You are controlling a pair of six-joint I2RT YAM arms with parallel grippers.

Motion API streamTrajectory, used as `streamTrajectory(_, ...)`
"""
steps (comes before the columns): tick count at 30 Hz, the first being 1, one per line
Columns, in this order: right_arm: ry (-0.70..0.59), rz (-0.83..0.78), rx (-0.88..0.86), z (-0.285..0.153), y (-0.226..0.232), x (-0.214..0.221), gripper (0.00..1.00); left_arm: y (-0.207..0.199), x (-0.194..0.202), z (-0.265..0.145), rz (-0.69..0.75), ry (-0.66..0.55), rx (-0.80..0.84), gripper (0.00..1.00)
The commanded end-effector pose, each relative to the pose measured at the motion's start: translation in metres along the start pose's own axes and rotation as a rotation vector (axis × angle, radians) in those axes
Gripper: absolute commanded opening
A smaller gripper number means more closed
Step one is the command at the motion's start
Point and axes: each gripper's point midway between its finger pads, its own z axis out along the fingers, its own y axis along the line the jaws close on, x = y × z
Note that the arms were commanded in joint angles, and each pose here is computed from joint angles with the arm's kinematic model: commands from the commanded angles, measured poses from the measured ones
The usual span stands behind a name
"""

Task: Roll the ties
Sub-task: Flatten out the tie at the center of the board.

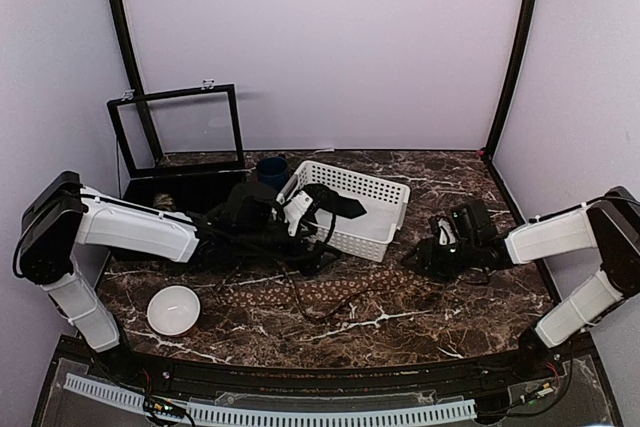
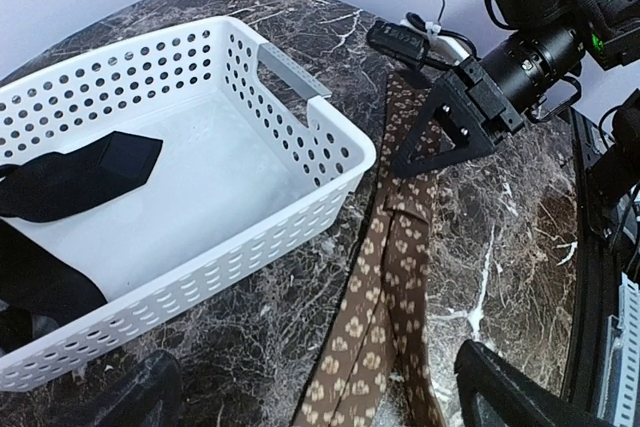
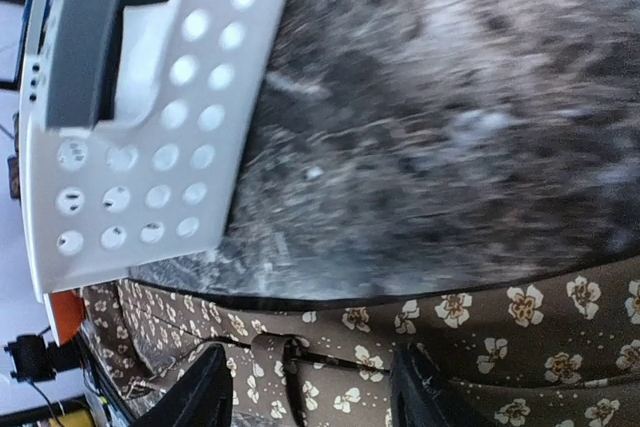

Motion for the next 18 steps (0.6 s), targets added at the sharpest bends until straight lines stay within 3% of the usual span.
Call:
streamTrajectory(1, -0.032, 0.212, 0.222, -0.024, -0.083, 0.015, 0.55, 0.008, -0.018, -0.014, -0.057, -0.071, -0.034, 0.99)
streamTrajectory(8, -0.137, 0.415, 0.291, -0.079, -0.130, 0.003, 0.59, 0.018, -0.001, -0.025, -0.036, -0.007, -0.078, 0.99)
streamTrajectory(11, -0.200, 0.445, 0.303, -0.098, -0.138, -0.010, 0.59, 0.032, 0.015, -0.034, -0.039, 0.078, -0.098, 0.99)
streamTrajectory(14, -0.239, 0.427, 0.281, -0.109, -0.135, -0.028, 0.59, 0.047, 0.027, -0.044, -0.028, 0.144, -0.073, 0.96)
streamTrajectory(18, -0.244, 0.312, 0.188, -0.113, -0.110, -0.047, 0.57, 0.030, 0.037, -0.043, 0.126, 0.225, 0.053, 0.84)
